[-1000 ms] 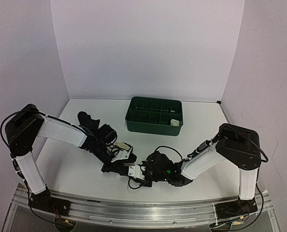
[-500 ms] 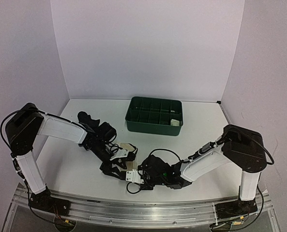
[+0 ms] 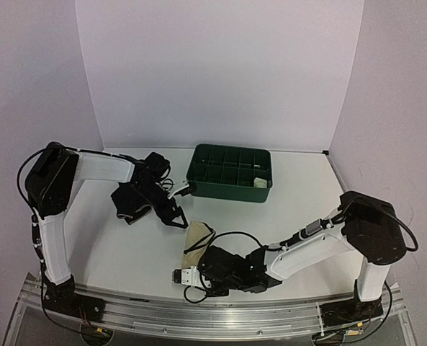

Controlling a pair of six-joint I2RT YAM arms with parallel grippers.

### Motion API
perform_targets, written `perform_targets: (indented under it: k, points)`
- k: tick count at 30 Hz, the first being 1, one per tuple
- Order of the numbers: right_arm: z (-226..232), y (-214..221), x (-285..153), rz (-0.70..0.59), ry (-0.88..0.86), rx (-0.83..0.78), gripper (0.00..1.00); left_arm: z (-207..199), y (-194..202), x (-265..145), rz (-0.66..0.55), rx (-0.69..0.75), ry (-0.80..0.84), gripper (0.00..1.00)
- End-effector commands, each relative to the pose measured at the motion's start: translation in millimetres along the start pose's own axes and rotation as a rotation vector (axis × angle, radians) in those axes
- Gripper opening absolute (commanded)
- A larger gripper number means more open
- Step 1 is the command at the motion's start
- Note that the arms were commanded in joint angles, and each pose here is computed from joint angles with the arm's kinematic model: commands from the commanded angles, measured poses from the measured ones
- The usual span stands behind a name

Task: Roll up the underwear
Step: Roll the underwear to the center of the board.

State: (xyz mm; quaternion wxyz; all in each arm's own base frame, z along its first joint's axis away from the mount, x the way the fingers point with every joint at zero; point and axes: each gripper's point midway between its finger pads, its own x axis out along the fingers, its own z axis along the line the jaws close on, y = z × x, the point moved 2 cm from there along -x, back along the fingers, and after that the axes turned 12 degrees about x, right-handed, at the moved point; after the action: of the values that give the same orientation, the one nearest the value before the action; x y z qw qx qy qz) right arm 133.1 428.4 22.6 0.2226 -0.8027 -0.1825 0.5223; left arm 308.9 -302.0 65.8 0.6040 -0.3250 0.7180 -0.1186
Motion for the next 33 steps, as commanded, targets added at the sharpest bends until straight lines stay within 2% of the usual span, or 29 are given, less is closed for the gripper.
perform_targets:
  k: [1,3,5,10,16,18,21,24,27,30,33]
  points:
    - [13.6,10.5,-6.3,0.108,-0.084,0.040,0.00,9.8,-10.4,20.7,0.011,-0.121,-0.088,0.67]
    - [20.1,9.1,-9.8,0.123,-0.136,0.068,0.00,2.9,-12.6,30.1,0.008,-0.083,-0.088,0.55]
    - [26.3,9.3,-12.0,0.150,-0.187,0.105,0.00,-4.6,-15.4,38.8,0.005,-0.060,-0.074,0.49]
    - [34.2,9.9,-12.5,0.206,-0.369,0.325,0.00,-3.7,-23.5,36.7,-0.031,-0.070,-0.075,0.47]
    - [31.2,15.5,-8.4,0.300,-0.574,0.617,0.00,-8.8,-44.6,-6.1,-0.175,-0.027,-0.012,0.48]
    - [27.6,21.8,-3.3,0.361,-0.625,0.762,0.00,-15.8,-42.9,-18.6,-0.194,-0.014,0.031,0.48]
    - [25.7,30.0,3.6,0.426,-0.697,0.897,0.00,-20.8,-30.8,-44.3,-0.236,0.011,0.061,0.48]
    - [21.1,33.2,11.0,0.483,-0.780,1.056,0.00,-30.3,-21.6,-73.7,-0.275,0.152,0.024,0.46]
    - [18.7,42.1,22.1,0.554,-0.826,1.197,0.00,-67.5,-10.9,-90.5,-0.321,0.462,-0.013,0.45]
    - [17.1,45.8,27.6,0.592,-0.866,1.275,0.00,-107.2,12.9,-70.2,-0.252,0.772,-0.096,0.55]
    - [14.4,47.0,31.2,0.623,-0.910,1.348,0.00,-149.1,16.6,-50.7,-0.241,0.970,-0.096,0.65]
